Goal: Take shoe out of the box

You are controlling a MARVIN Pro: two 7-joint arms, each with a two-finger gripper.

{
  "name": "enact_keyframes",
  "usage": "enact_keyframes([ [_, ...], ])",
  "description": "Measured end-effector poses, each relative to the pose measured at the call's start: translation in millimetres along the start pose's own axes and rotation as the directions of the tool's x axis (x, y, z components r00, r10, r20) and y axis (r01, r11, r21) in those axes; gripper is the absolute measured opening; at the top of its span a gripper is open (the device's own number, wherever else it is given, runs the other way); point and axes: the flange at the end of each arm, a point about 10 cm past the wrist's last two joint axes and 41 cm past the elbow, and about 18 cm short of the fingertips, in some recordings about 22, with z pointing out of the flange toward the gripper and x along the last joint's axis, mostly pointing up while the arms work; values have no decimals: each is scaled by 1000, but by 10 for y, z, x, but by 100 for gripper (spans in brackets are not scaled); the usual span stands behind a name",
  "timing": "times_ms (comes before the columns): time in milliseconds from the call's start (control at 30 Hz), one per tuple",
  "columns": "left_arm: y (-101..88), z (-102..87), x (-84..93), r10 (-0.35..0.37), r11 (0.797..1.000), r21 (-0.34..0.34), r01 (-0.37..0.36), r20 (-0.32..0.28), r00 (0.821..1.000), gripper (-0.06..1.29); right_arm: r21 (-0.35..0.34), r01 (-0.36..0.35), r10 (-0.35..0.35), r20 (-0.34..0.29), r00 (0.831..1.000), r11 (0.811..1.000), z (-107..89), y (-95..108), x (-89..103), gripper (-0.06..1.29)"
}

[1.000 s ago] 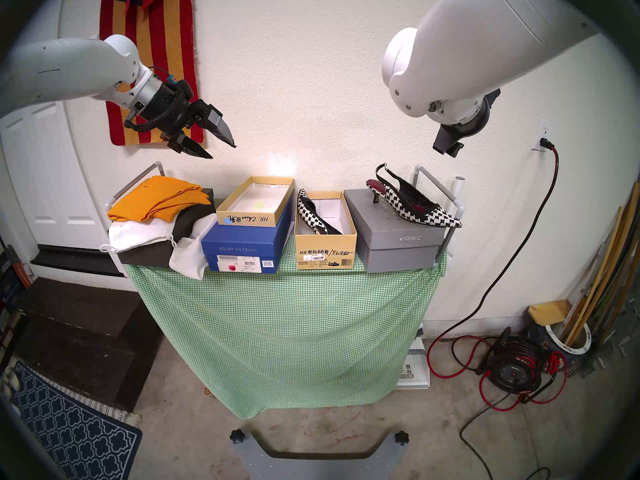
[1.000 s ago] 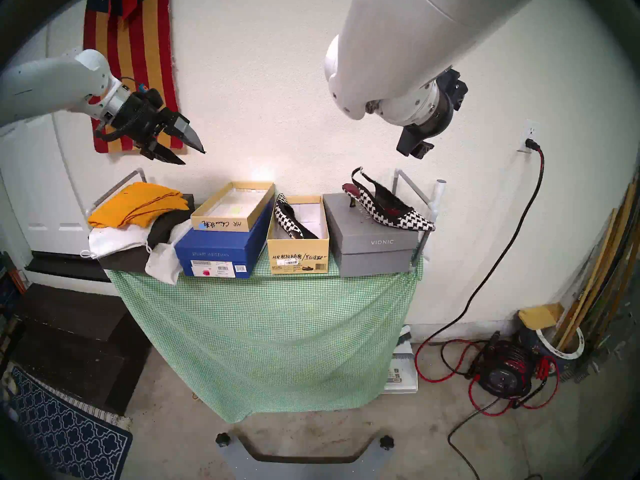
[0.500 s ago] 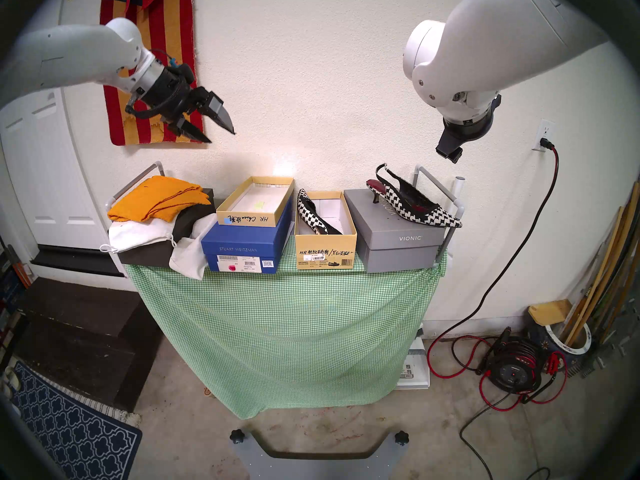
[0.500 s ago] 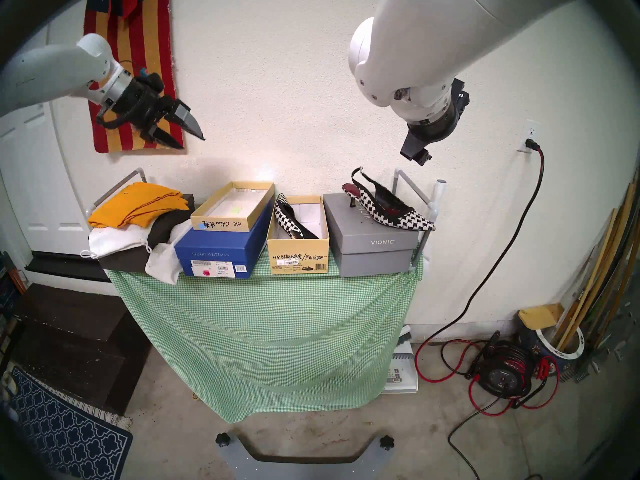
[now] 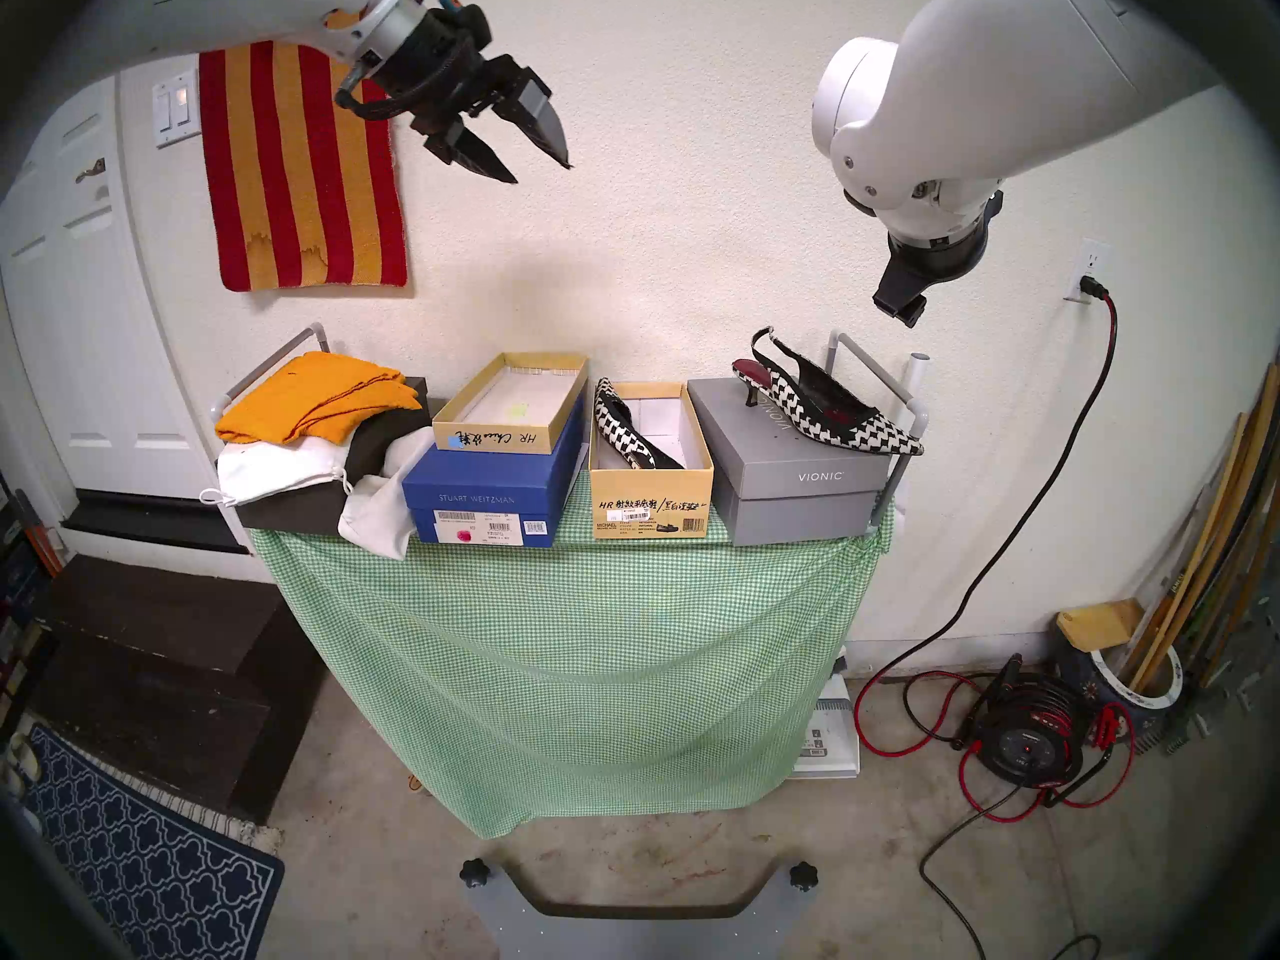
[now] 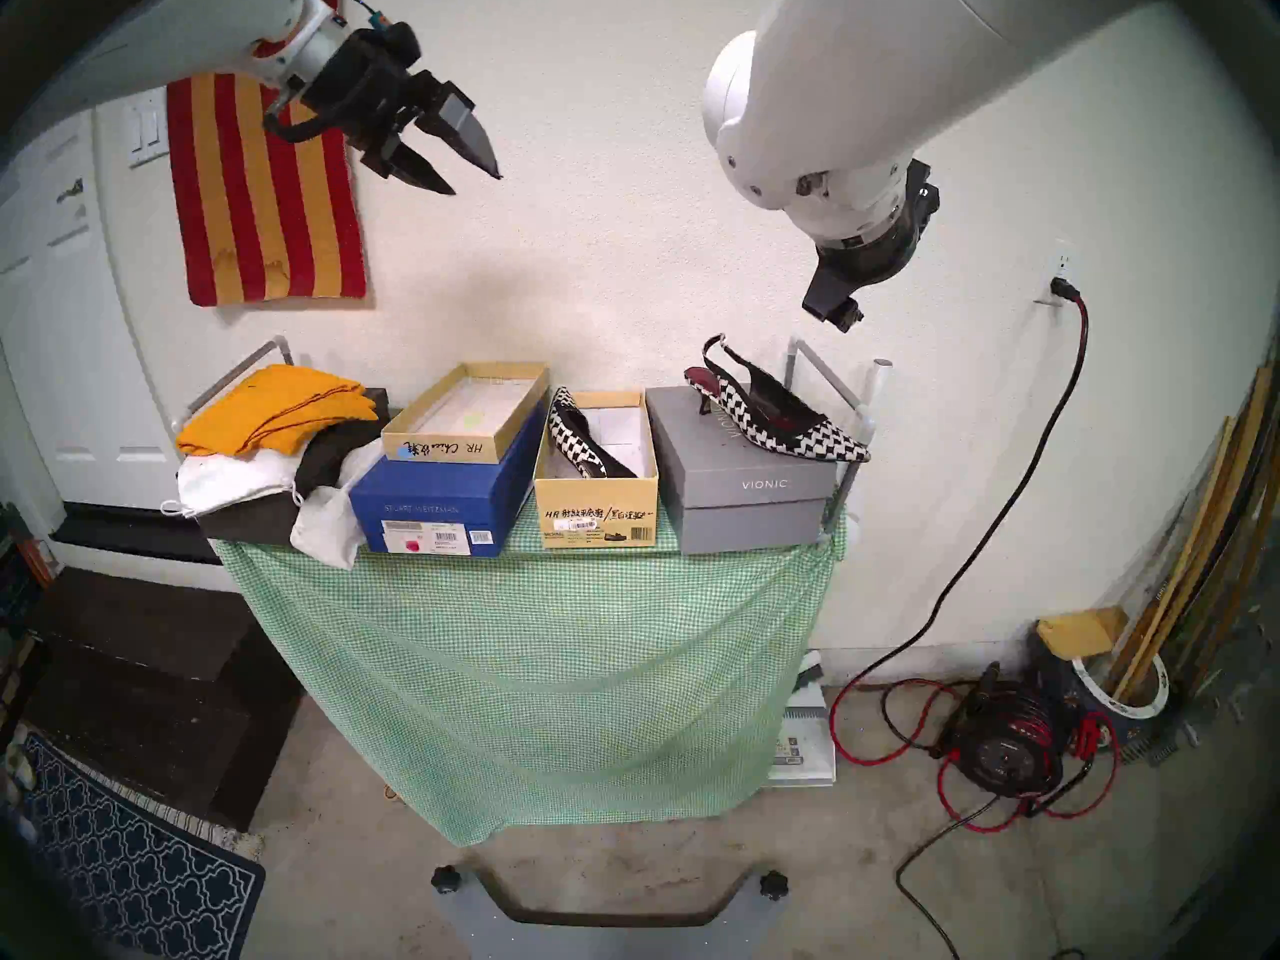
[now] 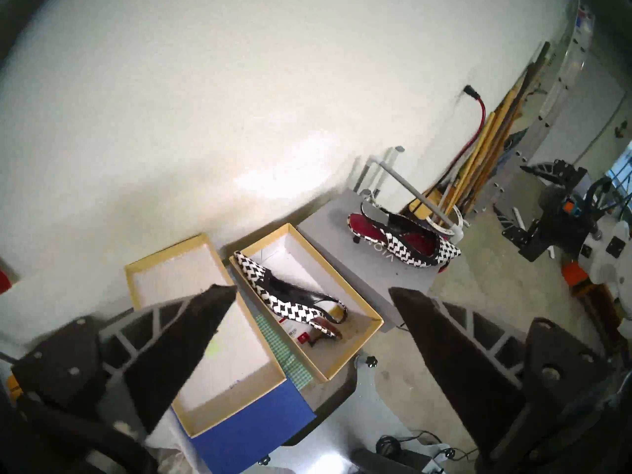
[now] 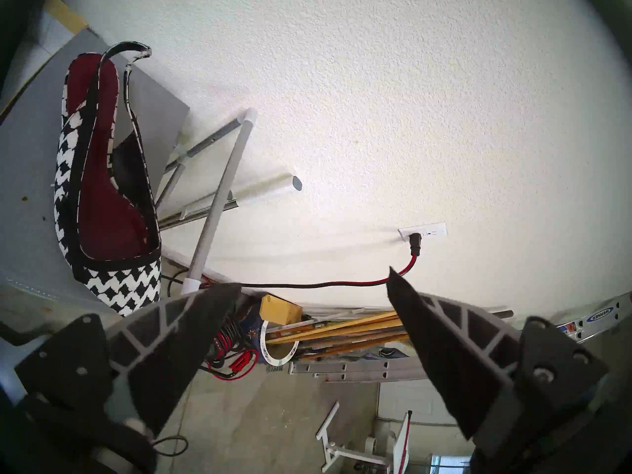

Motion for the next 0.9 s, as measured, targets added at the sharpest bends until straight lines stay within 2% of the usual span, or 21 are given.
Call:
enact_keyframes([
  [100,12,252,-85,24,999,31,-26,82,996,127,2,1,-1,-1,1000,1000,1,2,1,120],
  [133,-2,449,-169,40,997,61,-50,148,988,127,4,2,-2,-2,1000,1000,1,3,1,120],
  [200,-28,617,-248,54,993,87,-74,205,977,127,6,3,-3,-3,1000,1000,2,5,2,120],
  [367,-112,908,-367,84,986,112,-122,294,952,127,9,4,-4,-7,1000,1000,5,9,2,120],
  [533,-78,1010,-370,76,992,75,-103,300,951,127,8,6,-6,-10,1000,1000,6,15,3,120],
  [900,134,1241,-374,49,998,27,-61,310,950,127,3,7,-7,-14,1000,1000,8,27,3,120],
])
